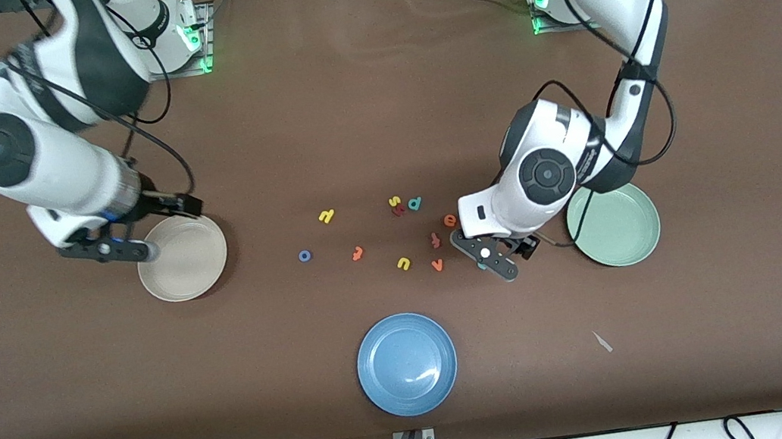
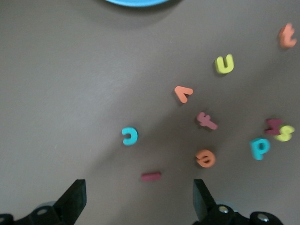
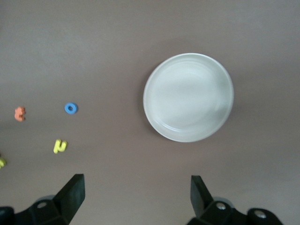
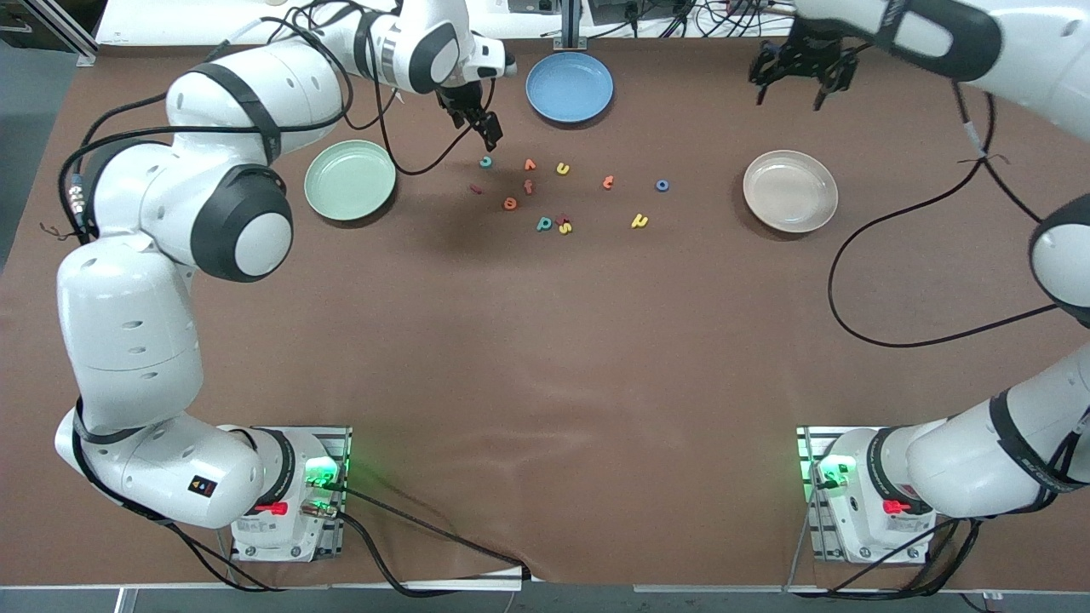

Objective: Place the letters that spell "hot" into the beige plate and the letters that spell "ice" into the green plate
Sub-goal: 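Reach the right gripper to the blue o while the left gripper reaches the teal c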

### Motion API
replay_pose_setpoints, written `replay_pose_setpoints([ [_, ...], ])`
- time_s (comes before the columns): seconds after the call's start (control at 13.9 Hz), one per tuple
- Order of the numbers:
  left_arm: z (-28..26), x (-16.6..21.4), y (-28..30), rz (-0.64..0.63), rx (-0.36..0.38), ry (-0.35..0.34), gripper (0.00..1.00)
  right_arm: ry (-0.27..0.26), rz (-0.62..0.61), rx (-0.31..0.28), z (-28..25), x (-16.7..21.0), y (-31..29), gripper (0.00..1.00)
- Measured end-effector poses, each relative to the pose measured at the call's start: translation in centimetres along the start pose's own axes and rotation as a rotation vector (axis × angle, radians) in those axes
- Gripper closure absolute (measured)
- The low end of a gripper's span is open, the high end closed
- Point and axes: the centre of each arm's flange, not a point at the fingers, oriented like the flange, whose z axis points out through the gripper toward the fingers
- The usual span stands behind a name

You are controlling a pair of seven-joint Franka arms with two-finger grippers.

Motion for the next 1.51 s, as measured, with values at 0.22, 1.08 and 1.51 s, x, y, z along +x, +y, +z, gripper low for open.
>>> replay_pose_setpoints([
  [0.22,5.1,0.5,-0.3,0.141,0.007,0.026,0.00,0.014,0.023,0.006,5.3,0.8,-3.7,0.00],
  [1.08,8.0,1.2,0.6,0.288,0.074,0.026,0.26,0.053,0.122,0.071,19.3,-1.1,-10.9,0.00],
  [1.51,8.6,1.0,0.6,0.312,0.093,0.008,0.43,0.022,0.140,0.091,22.6,-0.4,-12.3,0.00],
])
